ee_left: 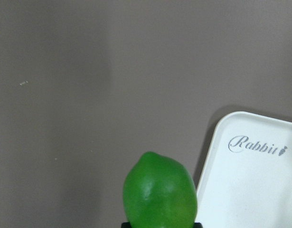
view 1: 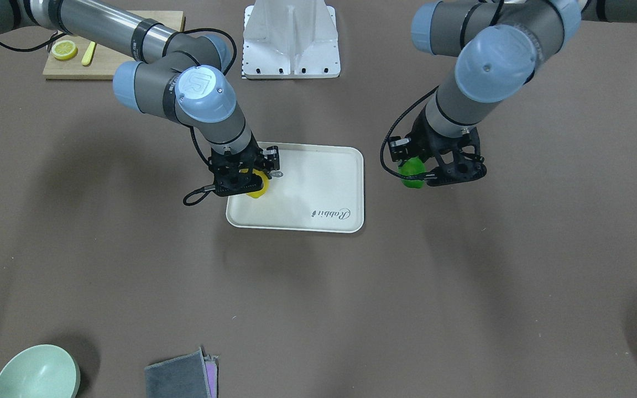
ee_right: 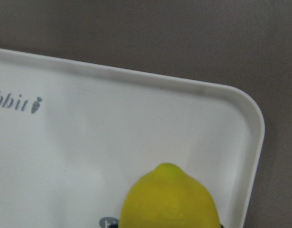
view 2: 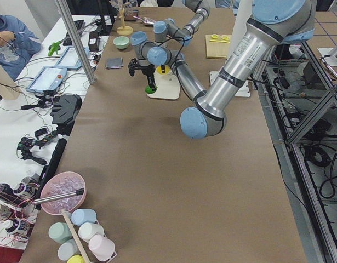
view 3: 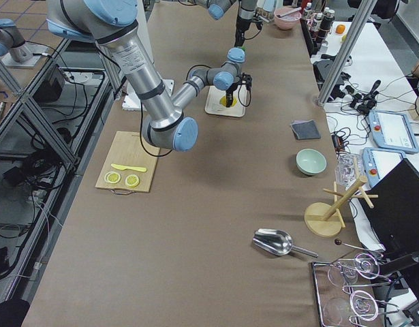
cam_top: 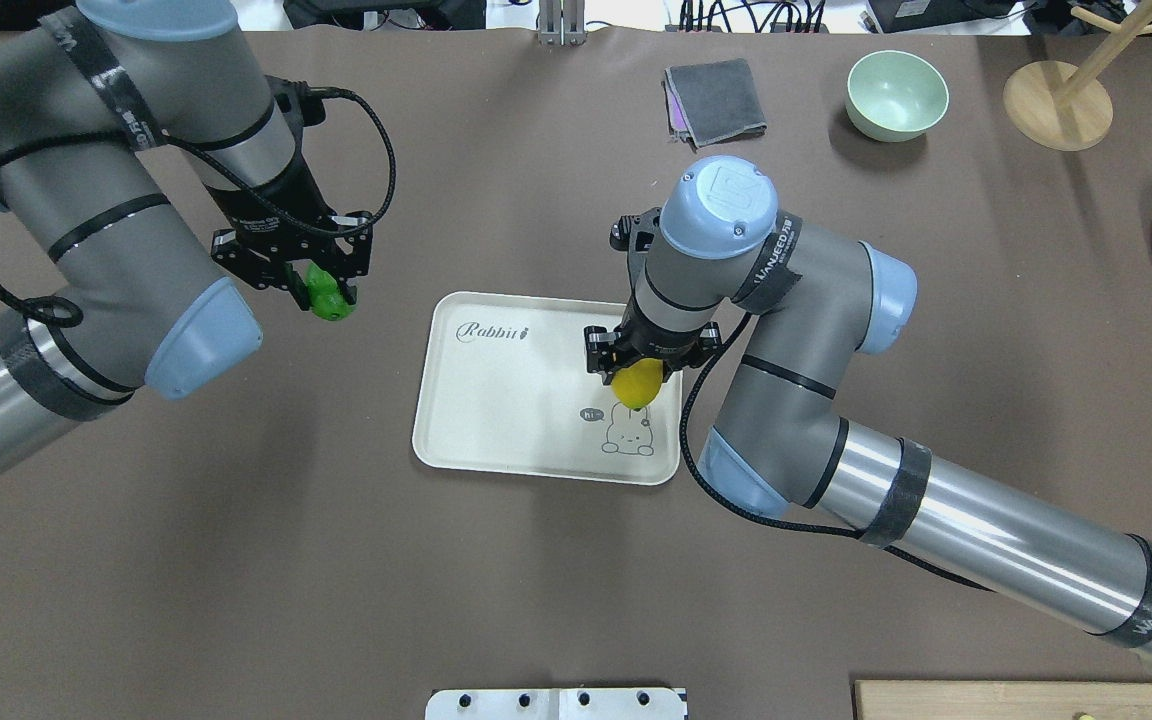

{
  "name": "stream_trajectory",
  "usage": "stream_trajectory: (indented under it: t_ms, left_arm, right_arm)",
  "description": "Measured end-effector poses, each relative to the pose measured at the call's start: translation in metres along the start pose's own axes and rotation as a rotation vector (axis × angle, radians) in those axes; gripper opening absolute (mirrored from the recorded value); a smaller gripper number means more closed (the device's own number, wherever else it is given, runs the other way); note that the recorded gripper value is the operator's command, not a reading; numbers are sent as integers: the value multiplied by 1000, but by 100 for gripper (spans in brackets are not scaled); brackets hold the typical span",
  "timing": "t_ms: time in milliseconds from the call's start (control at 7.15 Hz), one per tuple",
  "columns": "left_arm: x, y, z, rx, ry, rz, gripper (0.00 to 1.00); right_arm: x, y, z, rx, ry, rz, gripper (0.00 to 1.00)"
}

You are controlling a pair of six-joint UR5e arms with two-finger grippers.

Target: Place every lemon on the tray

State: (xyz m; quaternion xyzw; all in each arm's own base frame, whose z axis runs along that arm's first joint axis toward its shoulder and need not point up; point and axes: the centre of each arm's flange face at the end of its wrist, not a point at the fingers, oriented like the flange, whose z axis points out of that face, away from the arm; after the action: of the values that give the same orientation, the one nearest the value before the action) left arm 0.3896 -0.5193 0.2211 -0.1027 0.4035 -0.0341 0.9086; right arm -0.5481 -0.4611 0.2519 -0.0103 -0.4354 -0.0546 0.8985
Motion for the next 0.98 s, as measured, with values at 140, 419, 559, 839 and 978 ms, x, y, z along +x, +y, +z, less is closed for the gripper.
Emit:
stream_trajectory:
  t_ms: [140,419,559,839,978]
  left_arm:
    - [18,7,2,-6,6,-9,0]
    - [43,19,11,9,4,-14,0]
    - [57,24,22,32,-6,-8,0]
    - [82,27,38,53,-9,-4,0]
    - [91,22,52,62,2,0,0]
  right_arm:
    - [-2,6,3,-7,2,-4,100]
    - [-2,4,0,-2,-1,-4,100]
    - [13,-9,-17,10,-7,18,100]
    - [96,-43,-75,77,-8,103,100]
    - [165,-54,-109,131,13,154,100]
